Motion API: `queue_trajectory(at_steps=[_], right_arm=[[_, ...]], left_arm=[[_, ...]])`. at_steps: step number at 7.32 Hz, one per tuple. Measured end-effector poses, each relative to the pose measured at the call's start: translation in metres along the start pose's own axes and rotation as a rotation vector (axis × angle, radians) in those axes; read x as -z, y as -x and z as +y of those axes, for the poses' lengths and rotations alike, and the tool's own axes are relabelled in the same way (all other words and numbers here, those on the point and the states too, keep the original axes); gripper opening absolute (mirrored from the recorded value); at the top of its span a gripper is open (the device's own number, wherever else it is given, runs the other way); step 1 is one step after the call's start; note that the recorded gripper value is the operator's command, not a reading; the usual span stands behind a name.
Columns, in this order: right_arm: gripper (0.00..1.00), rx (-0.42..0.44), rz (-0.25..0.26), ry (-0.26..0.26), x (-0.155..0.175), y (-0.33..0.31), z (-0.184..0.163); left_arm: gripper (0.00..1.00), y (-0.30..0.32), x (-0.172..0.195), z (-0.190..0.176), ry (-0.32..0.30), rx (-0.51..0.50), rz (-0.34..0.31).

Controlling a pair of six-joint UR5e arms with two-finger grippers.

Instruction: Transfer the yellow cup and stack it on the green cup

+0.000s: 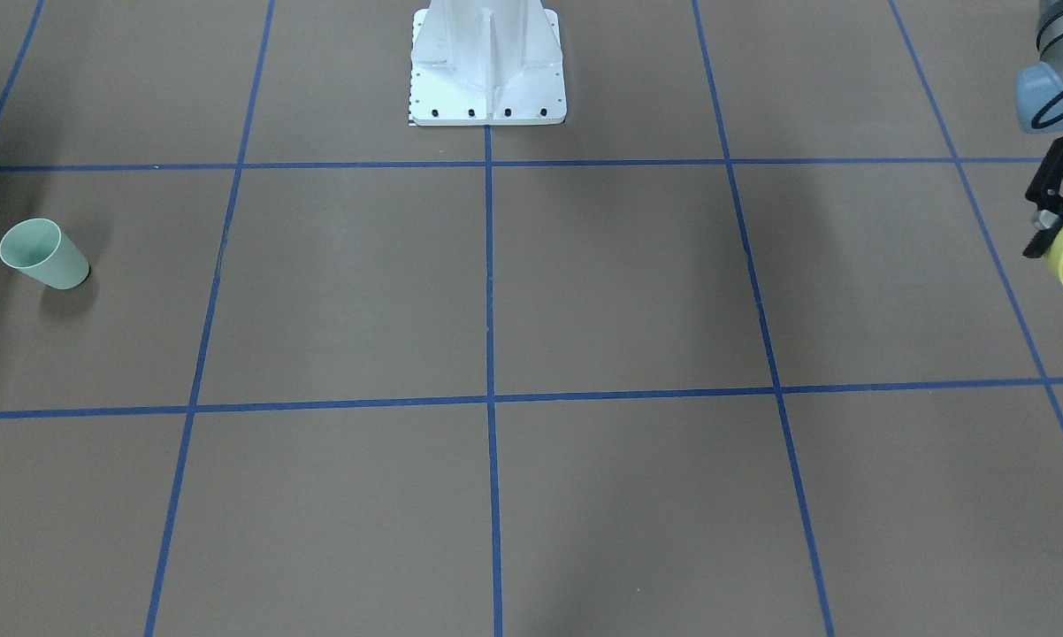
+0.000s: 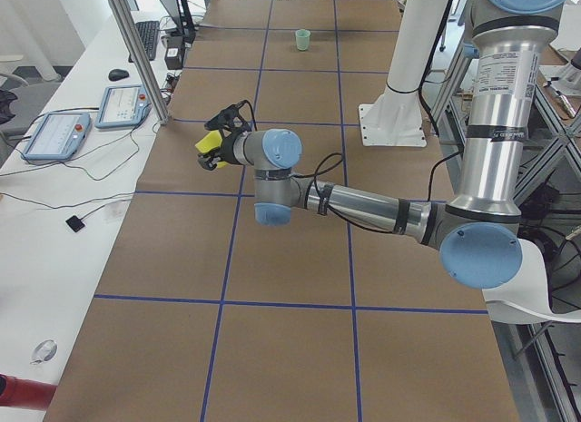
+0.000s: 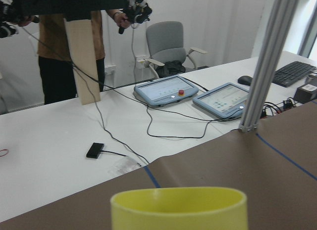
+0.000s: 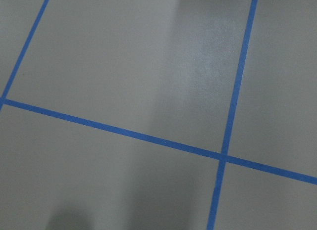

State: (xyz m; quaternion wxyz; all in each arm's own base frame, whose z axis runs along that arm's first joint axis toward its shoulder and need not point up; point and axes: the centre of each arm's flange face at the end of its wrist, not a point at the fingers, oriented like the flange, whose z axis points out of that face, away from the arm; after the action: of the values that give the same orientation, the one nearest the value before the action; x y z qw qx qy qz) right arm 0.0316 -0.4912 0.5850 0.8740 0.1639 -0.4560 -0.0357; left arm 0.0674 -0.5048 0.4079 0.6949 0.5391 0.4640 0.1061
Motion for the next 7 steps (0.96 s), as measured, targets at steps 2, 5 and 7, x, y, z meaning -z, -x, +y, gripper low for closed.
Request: queue_trajectory(at_steps=[2, 5, 7], right_arm=[[1.00, -0.027, -0.090, -0.009, 0.005, 0.055, -0.035], [1.00, -0.096, -0.231, 0.023, 0.002, 0.174, -0.102], [1.00, -0.117, -0.307, 0.057, -0.004, 0.277, -0.134]], left_arm=[[0.00, -0.046, -0.038, -0.004, 0.014, -0.107, 0.141], [0.00, -0.136, -0.095, 0.011, 0.009, -0.170, 0.371], [0.00, -0.206, -0.128, 0.017, -0.003, -0.188, 0.522]])
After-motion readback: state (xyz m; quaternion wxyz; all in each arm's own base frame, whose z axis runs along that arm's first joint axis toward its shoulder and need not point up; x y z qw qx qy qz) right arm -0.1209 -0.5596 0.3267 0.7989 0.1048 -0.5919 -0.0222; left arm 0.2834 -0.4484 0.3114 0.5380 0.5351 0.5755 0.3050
